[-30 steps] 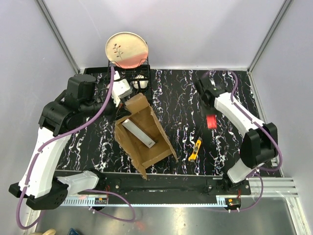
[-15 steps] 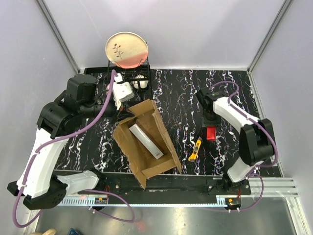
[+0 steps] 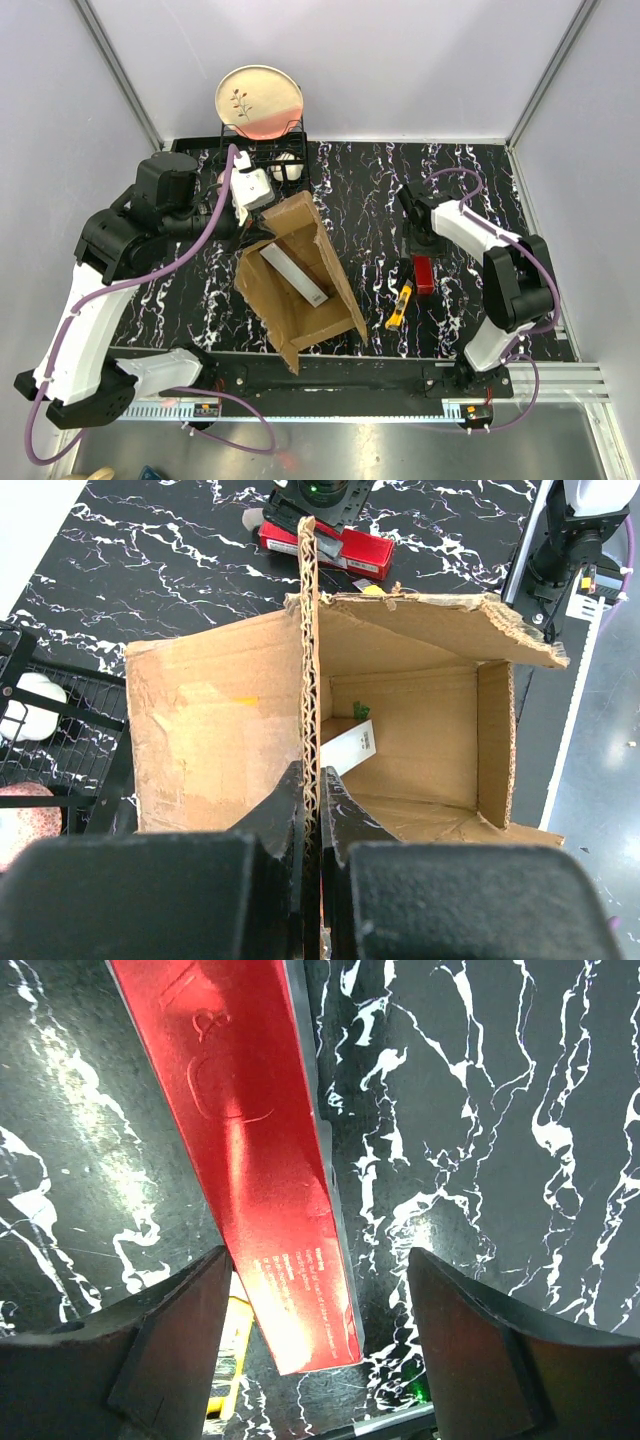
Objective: Unpack the express box
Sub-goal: Place the product at the center of the board.
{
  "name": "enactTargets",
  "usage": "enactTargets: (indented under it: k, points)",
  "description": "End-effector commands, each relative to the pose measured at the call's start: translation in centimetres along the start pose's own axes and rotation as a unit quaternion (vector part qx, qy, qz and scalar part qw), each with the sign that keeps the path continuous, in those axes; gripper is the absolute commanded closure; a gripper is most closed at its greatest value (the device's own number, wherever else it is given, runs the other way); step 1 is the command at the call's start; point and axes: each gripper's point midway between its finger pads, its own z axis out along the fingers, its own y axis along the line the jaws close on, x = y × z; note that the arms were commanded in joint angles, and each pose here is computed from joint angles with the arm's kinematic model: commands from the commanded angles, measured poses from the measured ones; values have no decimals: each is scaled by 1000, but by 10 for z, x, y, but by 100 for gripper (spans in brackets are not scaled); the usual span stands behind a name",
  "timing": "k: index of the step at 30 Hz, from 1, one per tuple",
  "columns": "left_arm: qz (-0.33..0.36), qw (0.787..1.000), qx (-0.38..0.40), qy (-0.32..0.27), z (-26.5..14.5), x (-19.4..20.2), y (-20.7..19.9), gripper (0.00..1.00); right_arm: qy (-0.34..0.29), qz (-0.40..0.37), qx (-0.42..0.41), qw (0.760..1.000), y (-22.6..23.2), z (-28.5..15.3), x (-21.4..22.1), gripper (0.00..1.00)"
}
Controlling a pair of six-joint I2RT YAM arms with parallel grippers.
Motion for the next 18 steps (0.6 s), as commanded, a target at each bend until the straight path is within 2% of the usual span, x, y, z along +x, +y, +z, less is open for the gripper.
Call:
enactTargets:
  k: [1,3,6,8,9,11,12,13,14,18]
  points:
    - [53,995,-23,-75,-21,-43,0,100,-40,15,-35,998,7,-16,-16,23]
    - [56,995,-26,-78,-24,-44,-1,100,-50,21,-39,998,6,-21,-19,23]
    - [55,995,-26,-78,-24,-42,-1,100,-98,32,-74,992,7,-55,-34,25]
    - [57,995,-34,-69,-21,-37,2,100,-180,42,-136,973,11,-110,-55,32]
    - [59,995,-42,-70,-20,-37,5,100,-219,25,-169,961,22,-137,-57,34]
    - [57,995,-53,-60,-16,-33,9,100,-329,17,-233,915,29,-214,-66,37]
    - [54,996,-54,-55,-11,-32,12,100,-362,-3,-244,900,32,-236,-64,38]
    - [48,996,-63,-46,-9,-30,16,100,-398,-34,-282,872,47,-274,-46,41]
    - [47,996,-63,-38,-3,-27,15,100,-434,-25,-277,857,43,-294,-48,43]
    - [19,996,-86,-19,13,-14,27,100,-495,-49,-335,800,55,-359,-13,48]
